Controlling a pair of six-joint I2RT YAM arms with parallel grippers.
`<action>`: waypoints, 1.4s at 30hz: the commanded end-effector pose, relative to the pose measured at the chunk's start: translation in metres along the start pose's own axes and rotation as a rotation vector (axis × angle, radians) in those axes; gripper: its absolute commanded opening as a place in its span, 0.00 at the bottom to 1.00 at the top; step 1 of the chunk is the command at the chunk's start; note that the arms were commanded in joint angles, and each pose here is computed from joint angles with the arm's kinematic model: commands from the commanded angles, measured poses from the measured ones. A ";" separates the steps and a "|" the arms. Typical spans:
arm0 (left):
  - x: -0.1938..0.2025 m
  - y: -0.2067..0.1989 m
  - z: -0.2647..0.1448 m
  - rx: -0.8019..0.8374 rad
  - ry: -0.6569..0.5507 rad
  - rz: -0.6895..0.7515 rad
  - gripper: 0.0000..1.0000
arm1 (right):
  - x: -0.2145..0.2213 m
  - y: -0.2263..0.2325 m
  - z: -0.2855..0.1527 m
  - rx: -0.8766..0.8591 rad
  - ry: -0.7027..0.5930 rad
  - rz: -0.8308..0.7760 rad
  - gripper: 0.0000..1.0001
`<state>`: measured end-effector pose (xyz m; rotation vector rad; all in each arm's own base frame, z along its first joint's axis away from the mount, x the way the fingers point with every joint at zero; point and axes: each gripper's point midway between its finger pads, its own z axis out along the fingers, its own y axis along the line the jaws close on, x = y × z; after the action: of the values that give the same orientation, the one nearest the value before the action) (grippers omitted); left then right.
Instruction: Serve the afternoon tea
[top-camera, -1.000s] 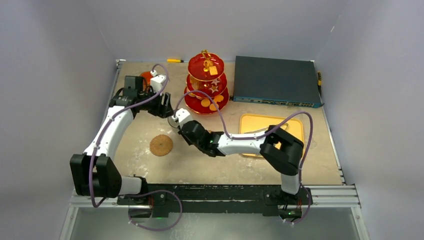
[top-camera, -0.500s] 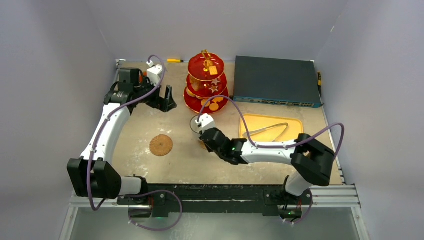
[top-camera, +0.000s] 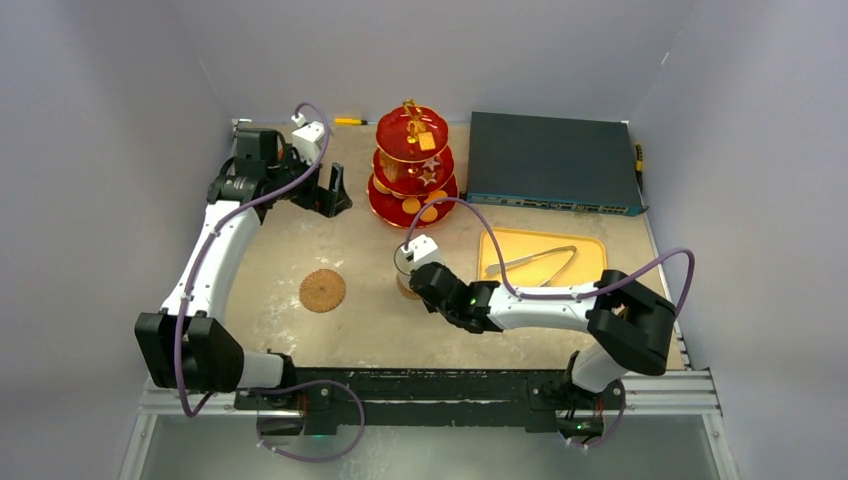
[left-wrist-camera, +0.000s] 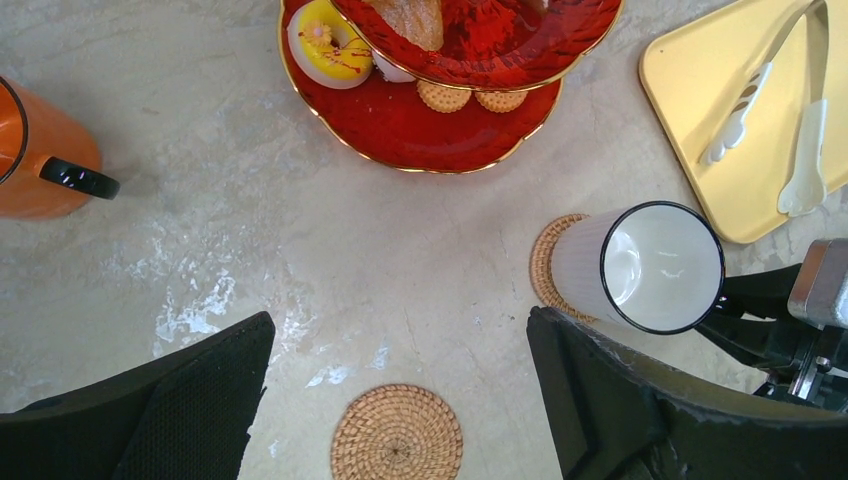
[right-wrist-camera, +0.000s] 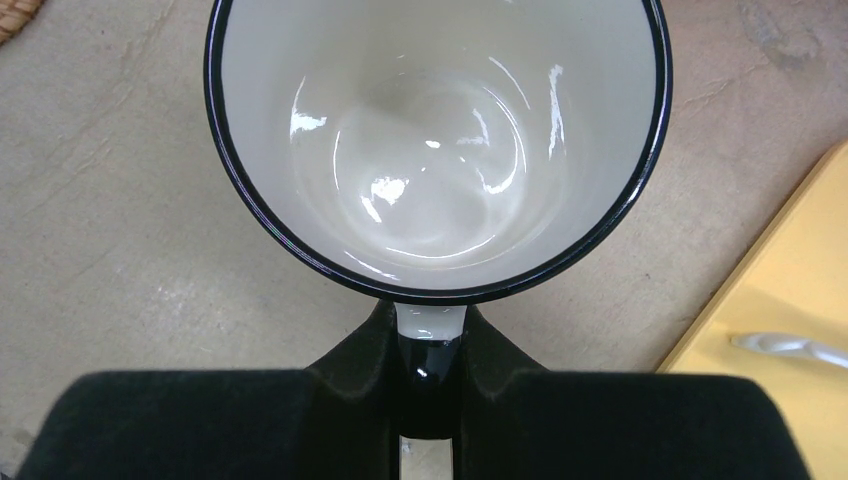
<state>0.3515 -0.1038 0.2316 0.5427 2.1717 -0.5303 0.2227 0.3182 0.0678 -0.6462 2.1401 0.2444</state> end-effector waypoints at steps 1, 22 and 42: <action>-0.022 0.005 -0.006 -0.022 -0.056 0.041 0.99 | -0.034 0.005 -0.005 0.003 -0.091 0.079 0.00; -0.034 0.013 -0.014 -0.063 -0.086 0.071 0.99 | -0.016 -0.002 0.001 0.022 -0.112 0.124 0.63; -0.083 0.144 0.014 -0.219 -0.130 0.023 0.97 | -0.143 0.077 -0.072 -0.148 -0.382 0.169 0.73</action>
<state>0.4463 -0.0214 0.2457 0.3646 2.1560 -0.3870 0.2076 0.3798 0.2041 -0.4488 1.8626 0.5340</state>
